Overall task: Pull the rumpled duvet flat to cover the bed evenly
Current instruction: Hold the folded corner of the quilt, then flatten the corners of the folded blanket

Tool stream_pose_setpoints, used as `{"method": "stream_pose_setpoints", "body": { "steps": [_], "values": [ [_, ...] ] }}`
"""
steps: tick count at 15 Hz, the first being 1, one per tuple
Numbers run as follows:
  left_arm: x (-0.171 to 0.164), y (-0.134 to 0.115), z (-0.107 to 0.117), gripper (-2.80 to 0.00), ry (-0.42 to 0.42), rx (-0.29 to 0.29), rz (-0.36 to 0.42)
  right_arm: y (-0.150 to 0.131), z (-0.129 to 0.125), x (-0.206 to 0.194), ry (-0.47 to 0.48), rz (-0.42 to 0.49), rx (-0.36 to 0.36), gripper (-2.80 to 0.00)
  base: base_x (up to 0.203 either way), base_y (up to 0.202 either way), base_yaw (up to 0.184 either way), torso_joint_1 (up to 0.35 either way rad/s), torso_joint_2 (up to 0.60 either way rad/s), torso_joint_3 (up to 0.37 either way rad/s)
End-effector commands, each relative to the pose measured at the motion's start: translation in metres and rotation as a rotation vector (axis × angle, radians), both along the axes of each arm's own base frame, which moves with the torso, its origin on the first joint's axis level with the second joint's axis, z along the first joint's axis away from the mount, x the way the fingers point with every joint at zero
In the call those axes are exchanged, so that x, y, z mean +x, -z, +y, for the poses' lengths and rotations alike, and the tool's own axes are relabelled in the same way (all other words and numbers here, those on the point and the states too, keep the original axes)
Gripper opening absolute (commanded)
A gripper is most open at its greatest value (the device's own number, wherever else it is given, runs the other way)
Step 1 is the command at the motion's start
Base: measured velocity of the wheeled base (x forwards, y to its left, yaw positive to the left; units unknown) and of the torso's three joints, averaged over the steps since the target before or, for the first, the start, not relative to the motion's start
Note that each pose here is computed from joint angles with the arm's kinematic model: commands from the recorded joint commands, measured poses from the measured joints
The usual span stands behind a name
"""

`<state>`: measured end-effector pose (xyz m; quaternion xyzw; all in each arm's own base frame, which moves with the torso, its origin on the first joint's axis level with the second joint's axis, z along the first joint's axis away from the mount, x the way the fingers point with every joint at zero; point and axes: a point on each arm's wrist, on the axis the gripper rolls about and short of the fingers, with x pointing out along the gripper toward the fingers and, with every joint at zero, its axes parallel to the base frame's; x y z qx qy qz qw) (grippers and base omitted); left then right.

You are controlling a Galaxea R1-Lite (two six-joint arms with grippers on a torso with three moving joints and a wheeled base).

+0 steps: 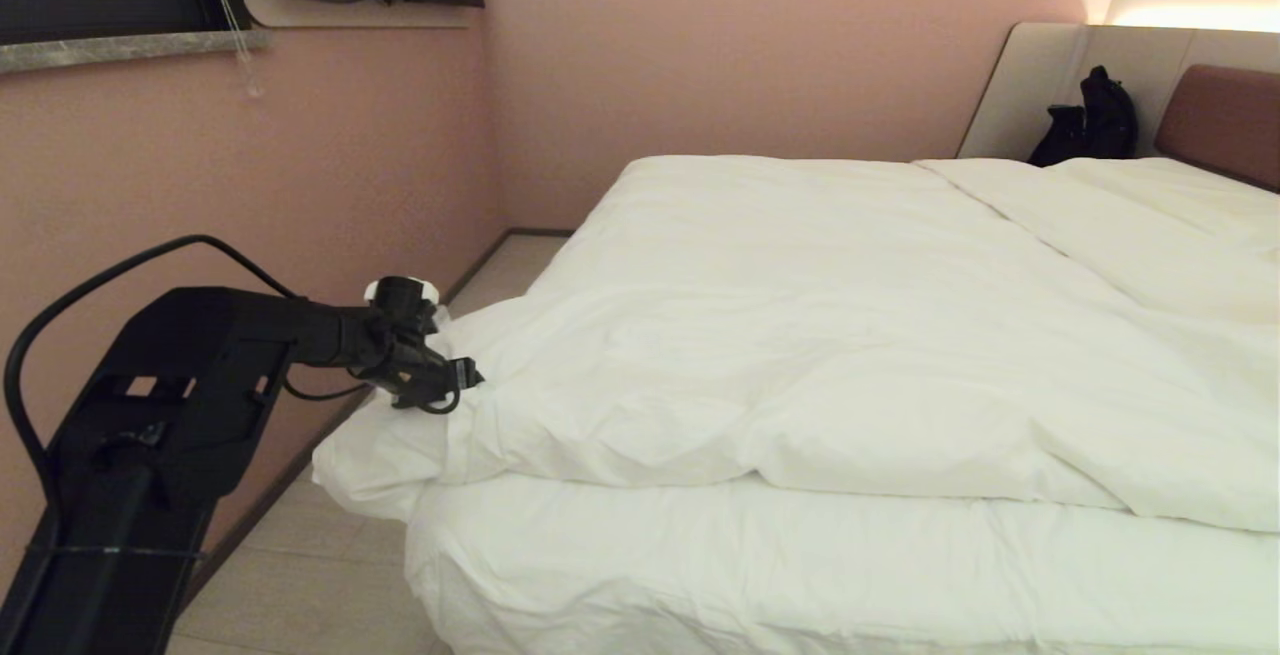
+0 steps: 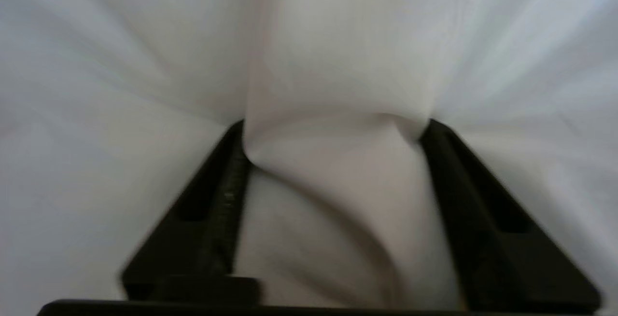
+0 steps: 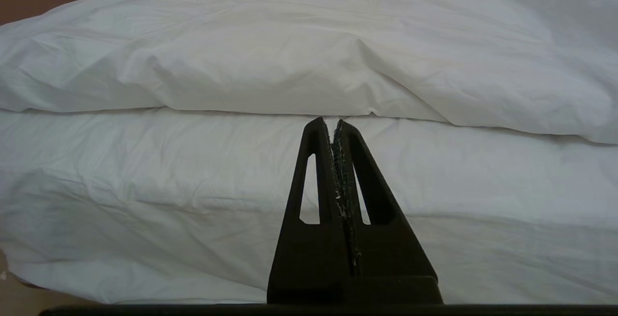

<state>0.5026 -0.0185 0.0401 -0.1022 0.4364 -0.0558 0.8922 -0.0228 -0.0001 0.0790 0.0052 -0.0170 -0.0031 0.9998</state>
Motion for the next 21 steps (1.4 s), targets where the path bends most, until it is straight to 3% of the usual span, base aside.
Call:
{"method": "stream_pose_setpoints", "body": {
  "steps": [1,12,18,21],
  "values": [
    [0.0,-0.003,0.0,-2.8,0.0,-0.002,-0.007,0.0,0.0,0.0,0.0,-0.001,0.0,-2.8,0.0,0.0,0.0,0.0,0.0,0.0],
    [-0.003,-0.016,-0.001,-2.8,-0.005,-0.012,-0.018,0.0,0.0,0.0,0.0,-0.001,0.0,-2.8,0.0,0.0,0.0,0.0,0.0,0.0],
    [-0.04,-0.089,-0.006,-2.8,-0.004,-0.055,-0.001,0.0,0.0,0.0,0.0,-0.001,0.0,-2.8,0.0,0.0,0.0,0.0,0.0,0.0],
    [-0.073,-0.113,-0.008,-2.8,0.015,-0.075,0.024,0.0,0.0,0.0,0.0,-0.001,0.0,-2.8,0.0,0.0,0.0,0.0,0.0,0.0]
  ]
}}
